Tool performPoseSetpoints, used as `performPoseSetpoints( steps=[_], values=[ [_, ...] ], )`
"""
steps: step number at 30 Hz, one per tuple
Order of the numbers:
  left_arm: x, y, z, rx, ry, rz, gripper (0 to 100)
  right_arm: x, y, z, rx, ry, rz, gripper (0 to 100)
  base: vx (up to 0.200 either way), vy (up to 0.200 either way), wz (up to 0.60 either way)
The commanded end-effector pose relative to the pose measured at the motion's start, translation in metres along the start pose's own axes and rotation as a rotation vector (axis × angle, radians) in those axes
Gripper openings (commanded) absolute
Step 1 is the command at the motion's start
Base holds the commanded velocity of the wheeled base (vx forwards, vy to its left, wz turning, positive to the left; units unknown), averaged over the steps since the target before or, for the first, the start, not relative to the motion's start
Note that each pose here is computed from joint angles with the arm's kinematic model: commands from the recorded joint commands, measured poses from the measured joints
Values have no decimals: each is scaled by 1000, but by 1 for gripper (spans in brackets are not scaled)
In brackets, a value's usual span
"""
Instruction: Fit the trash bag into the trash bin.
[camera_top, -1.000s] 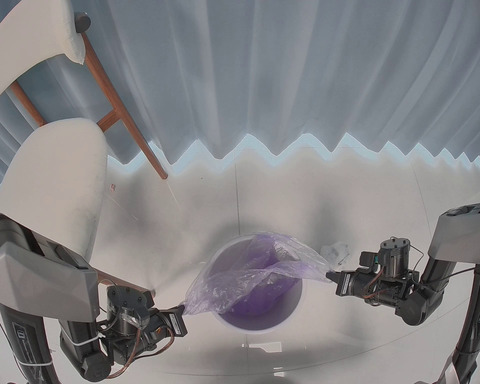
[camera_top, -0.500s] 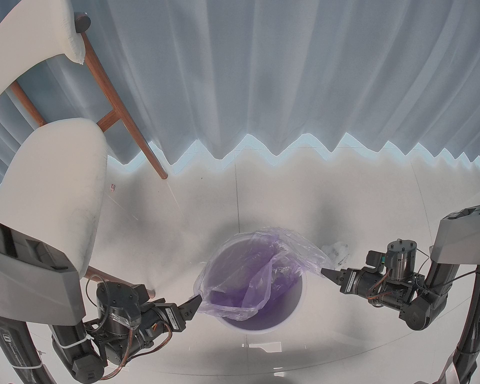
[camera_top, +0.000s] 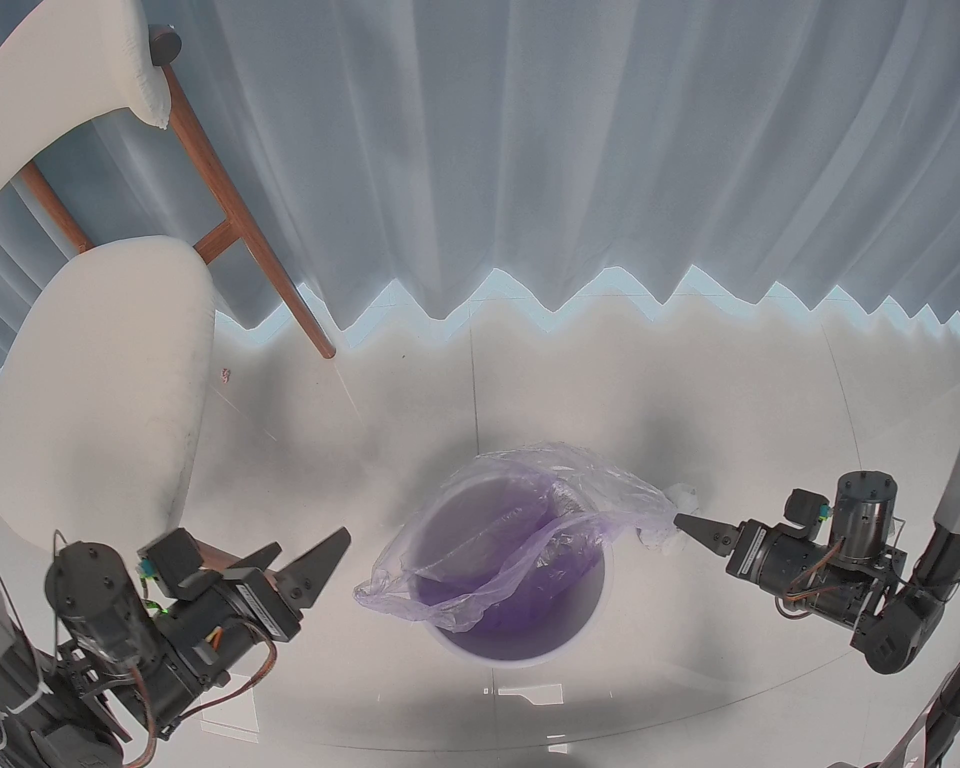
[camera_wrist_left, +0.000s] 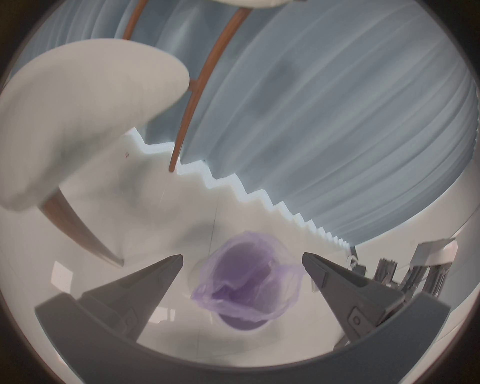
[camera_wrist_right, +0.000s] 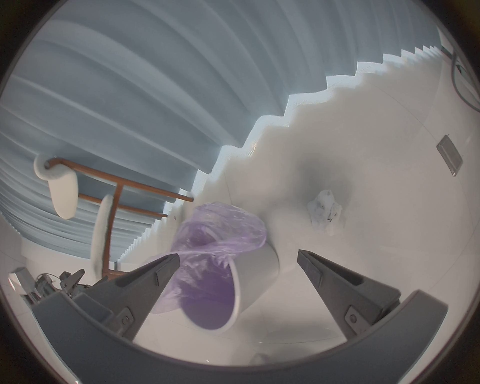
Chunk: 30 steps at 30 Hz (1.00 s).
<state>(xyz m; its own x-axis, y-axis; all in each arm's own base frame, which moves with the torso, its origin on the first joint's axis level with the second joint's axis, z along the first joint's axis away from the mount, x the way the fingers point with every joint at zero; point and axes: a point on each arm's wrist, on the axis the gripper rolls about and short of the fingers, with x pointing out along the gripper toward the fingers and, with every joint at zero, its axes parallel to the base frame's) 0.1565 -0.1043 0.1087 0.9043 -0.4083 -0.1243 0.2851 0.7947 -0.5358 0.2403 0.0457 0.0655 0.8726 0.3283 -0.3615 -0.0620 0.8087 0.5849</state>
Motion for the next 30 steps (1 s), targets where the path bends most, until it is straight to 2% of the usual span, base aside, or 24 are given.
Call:
performPoseSetpoints(
  steps=[1,7,10,13,14,17,18,19,20,21,23,24,26,28,30],
  values=[
    [-41,-9,34,-39,-193,-98,100,-50,16,3,31,-52,54,100,0,0,0],
    [-65,-12,46,-1,-268,-124,100,-70,17,-4,36,-29,46,100,0,0,0],
    [-70,-13,47,23,-243,-127,100,-77,12,-12,35,-14,25,100,0,0,0],
    [-68,-19,52,1,-238,-162,100,-85,15,-10,38,-38,34,100,0,0,0],
    [-64,-22,58,-88,-248,-182,100,-92,16,-9,41,-58,24,100,0,0,0],
    [-60,-32,68,-281,-263,-249,100,-108,20,-13,28,-53,9,100,0,0,0],
    [-60,-32,69,-294,-264,-253,100,-110,21,-14,27,-50,13,100,0,0,0],
    [-60,-34,71,-352,-262,-273,100,-120,23,-19,18,-21,26,100,0,0,0],
    [-60,-34,71,-352,-262,-273,100,-120,23,-19,18,-21,26,100,0,0,0],
    [-62,-32,66,-412,-226,-288,100,-132,23,-25,9,9,22,100,0,0,0],
    [-69,-25,55,-448,-155,-303,100,-145,22,-29,-12,16,23,100,0,0,0],
    [-69,-25,55,-448,-155,-303,100,-145,22,-29,-12,16,23,100,0,0,0],
    [-79,-18,38,-452,2,-369,100,-159,19,-36,-72,25,17,100,0,0,0],
    [-78,-17,35,-442,76,-406,100,-163,17,-38,-78,32,8,100,0,0,0],
    [-76,-16,29,-422,163,-404,100,-167,16,-40,-79,33,8,100,0,0,0]
  ],
)
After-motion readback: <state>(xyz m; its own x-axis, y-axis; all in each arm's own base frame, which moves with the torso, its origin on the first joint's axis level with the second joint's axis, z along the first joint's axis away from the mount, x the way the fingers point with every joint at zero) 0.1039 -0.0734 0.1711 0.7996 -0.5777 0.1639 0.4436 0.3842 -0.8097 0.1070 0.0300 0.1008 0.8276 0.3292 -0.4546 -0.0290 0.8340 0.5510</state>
